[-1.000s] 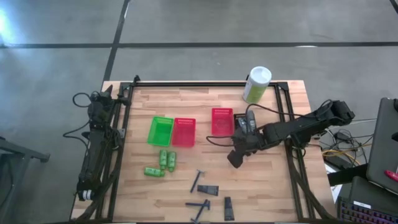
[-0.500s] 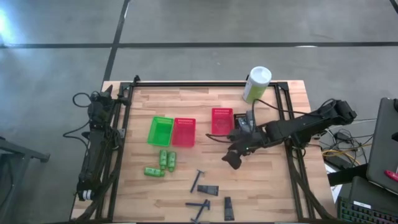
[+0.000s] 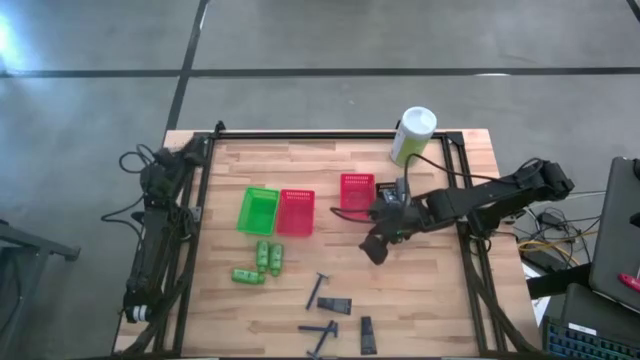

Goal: Pick & Place Travel size toiletries
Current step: Put the green shampoo into the left red basket

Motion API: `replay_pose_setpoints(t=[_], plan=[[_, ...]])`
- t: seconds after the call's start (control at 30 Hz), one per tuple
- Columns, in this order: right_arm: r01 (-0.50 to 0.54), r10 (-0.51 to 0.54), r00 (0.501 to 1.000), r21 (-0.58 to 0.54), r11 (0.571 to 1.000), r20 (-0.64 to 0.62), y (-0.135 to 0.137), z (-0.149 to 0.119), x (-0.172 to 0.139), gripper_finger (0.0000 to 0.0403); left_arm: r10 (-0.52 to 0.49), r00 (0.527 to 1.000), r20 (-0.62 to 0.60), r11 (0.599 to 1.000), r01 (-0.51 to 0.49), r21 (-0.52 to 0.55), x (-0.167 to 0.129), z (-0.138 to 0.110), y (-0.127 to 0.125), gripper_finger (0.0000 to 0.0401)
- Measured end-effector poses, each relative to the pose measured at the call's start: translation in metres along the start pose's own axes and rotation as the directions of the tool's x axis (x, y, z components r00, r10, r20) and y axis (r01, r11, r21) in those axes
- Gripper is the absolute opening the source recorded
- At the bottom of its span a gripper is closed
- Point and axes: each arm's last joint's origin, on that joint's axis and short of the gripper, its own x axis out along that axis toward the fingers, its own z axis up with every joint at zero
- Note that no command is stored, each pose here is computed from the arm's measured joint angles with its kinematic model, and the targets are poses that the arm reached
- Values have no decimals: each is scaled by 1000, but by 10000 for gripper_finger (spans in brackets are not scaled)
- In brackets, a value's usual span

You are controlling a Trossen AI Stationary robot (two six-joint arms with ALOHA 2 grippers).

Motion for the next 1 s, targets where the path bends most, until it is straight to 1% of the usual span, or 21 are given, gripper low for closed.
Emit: replay_pose_setpoints(t=[0.03,0.07,0.13,0.23,0.27,0.3,0.33,0.37,0.4,0.47,0.53,0.6,0.63,0.7,0.77,0.8,0.9,1.0], plan=[[4,-4,1000,1,1000,-2,-1,0,1,286,-16,1000,-12,991,14,-132,0,0,0,259],[7,-7,1000,2,1000,-3,-1,0,1,282,-38,999,-29,968,29,-249,0,-1,-1,259],[6,-6,1000,0,1000,-4,-1,-1,1,276,-81,995,-58,909,50,-413,0,-1,-3,259],[4,-4,1000,-2,1000,-5,-1,-1,0,269,-97,993,-61,828,47,-559,-1,1,-5,259],[4,-4,1000,-5,1000,-5,-1,-1,0,266,-121,992,-39,815,77,-574,-1,4,-8,259],[6,-6,1000,-9,1000,-6,-1,-1,0,264,-179,984,-4,834,149,-532,-2,10,-14,259],[8,-8,1000,-12,1000,-6,-2,-1,1,261,-256,966,29,863,242,-444,-4,19,-24,259],[9,-9,1000,-18,1000,-7,-2,-1,1,259,-319,947,46,882,314,-352,-8,30,-34,259],[9,-9,1000,-23,1000,-7,-2,-1,1,256,-339,940,42,892,335,-304,-10,37,-42,259],[10,-10,1000,-28,1000,-7,-2,-1,1,252,-312,950,21,925,309,-223,-14,55,-57,259],[13,-14,1000,-34,999,-7,-3,0,1,248,-219,975,-49,971,212,-108,-14,68,-67,259],[17,-17,1000,-37,999,-4,-4,1,1,245,-137,983,-119,990,140,24,-12,84,-78,259],[18,-18,1000,-39,999,-4,-4,2,1,244,-91,983,-161,990,106,89,-9,90,-82,259],[22,-22,1000,-39,999,-2,-5,3,1,244,-11,961,-276,979,67,194,0,98,-87,259],[29,-29,1000,-38,999,-3,-7,4,1,246,25,926,-376,962,80,263,8,105,-93,259],[34,-34,999,-38,999,-5,-8,4,1,248,16,907,-421,952,115,283,10,107,-98,259],[50,-50,999,-43,998,-7,-10,5,1,255,-16,823,-567,938,209,277,14,103,-107,259],[55,-55,998,-64,996,-2,-12,8,1,260,-58,728,-683,926,295,236,15,88,-112,259]])
